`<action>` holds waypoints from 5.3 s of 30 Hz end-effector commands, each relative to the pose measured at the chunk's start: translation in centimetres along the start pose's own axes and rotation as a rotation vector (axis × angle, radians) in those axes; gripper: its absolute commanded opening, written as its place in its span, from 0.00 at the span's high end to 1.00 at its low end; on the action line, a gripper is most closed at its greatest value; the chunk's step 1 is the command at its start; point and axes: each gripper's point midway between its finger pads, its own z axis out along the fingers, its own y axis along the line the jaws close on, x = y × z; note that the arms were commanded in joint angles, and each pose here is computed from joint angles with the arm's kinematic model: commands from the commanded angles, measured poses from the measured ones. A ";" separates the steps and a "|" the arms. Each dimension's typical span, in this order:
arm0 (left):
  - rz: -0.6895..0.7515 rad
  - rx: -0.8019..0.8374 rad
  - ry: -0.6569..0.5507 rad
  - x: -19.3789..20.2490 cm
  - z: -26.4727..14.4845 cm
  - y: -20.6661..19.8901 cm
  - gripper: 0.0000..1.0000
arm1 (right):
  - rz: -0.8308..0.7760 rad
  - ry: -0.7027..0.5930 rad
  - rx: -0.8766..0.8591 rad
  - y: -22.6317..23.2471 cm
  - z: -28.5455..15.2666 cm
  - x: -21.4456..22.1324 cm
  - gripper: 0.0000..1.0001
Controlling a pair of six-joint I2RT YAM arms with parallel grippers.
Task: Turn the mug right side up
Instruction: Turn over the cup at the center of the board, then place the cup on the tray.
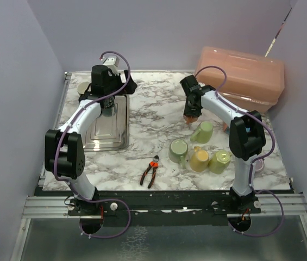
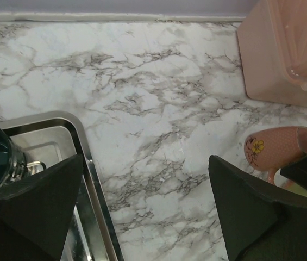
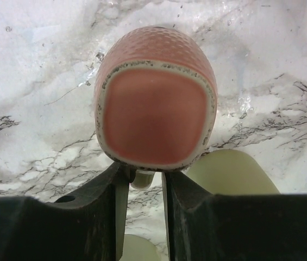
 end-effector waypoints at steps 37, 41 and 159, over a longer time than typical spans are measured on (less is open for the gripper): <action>-0.663 0.308 0.091 8.8 -0.6 -18.2 0.07 | 0.248 -0.580 -0.845 6.7 -19.2 -7.3 0.99; -0.734 0.341 0.065 8.8 -1.1 -18.5 0.08 | 0.277 -0.561 -0.999 7.7 -22.0 -6.5 0.99; 0.025 -0.594 0.136 10.7 6.5 8.4 1.00 | 0.151 -0.226 -0.687 3.7 -14.7 2.1 0.27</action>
